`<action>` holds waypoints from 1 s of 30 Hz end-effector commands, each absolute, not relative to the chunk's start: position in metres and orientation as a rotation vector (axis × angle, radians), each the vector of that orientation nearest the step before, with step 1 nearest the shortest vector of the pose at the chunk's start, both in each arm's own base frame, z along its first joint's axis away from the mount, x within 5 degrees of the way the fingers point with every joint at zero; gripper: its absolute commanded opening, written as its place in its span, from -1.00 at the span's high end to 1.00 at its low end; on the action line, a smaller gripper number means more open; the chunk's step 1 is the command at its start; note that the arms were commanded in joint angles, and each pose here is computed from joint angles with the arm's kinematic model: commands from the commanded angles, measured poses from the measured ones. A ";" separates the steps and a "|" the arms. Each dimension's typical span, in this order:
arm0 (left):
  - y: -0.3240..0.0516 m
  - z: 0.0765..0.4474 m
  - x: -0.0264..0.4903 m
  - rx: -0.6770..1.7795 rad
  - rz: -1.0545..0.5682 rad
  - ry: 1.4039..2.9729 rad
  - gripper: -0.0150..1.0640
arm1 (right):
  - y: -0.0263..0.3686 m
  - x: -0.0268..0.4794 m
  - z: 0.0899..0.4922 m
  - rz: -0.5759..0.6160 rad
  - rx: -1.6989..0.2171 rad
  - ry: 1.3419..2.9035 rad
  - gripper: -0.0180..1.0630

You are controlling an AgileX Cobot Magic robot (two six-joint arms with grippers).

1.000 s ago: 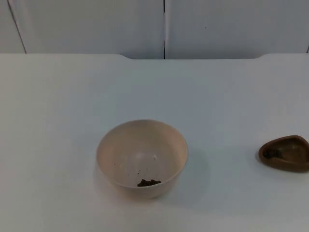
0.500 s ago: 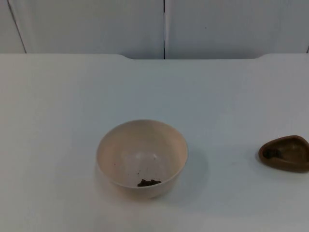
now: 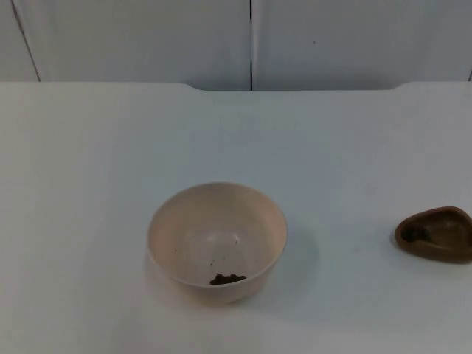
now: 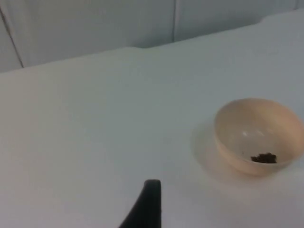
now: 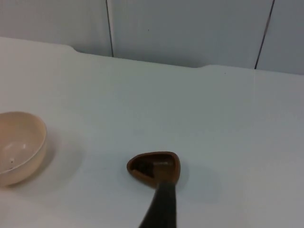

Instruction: Pick up the bowl with the left hand and pour the coffee beans from the cup into the bowl with the right hand.

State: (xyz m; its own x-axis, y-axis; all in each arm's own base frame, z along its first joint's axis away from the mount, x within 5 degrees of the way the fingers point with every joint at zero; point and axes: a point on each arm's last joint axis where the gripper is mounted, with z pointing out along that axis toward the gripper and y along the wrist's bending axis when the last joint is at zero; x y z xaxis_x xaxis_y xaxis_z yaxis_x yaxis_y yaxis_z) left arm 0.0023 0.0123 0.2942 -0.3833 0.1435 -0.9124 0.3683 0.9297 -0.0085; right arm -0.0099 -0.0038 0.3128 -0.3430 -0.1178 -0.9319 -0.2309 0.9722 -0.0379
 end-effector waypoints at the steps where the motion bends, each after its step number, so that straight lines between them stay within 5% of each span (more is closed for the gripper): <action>1: 0.009 0.286 -0.003 0.418 -0.306 1.962 -0.63 | -0.004 -0.011 0.314 0.115 -0.262 1.904 -0.36; 13: 0.005 0.278 -0.004 0.500 -0.314 1.999 -0.63 | -0.002 -0.019 0.312 0.117 -0.330 1.862 -0.36; 22: 0.005 0.278 -0.004 0.499 -0.309 1.998 -0.63 | 0.001 -0.008 0.280 0.127 -0.331 2.025 -0.36; 30: 0.005 0.278 -0.004 0.499 -0.307 1.998 -0.63 | 0.001 -0.008 0.280 0.130 -0.329 2.022 -0.36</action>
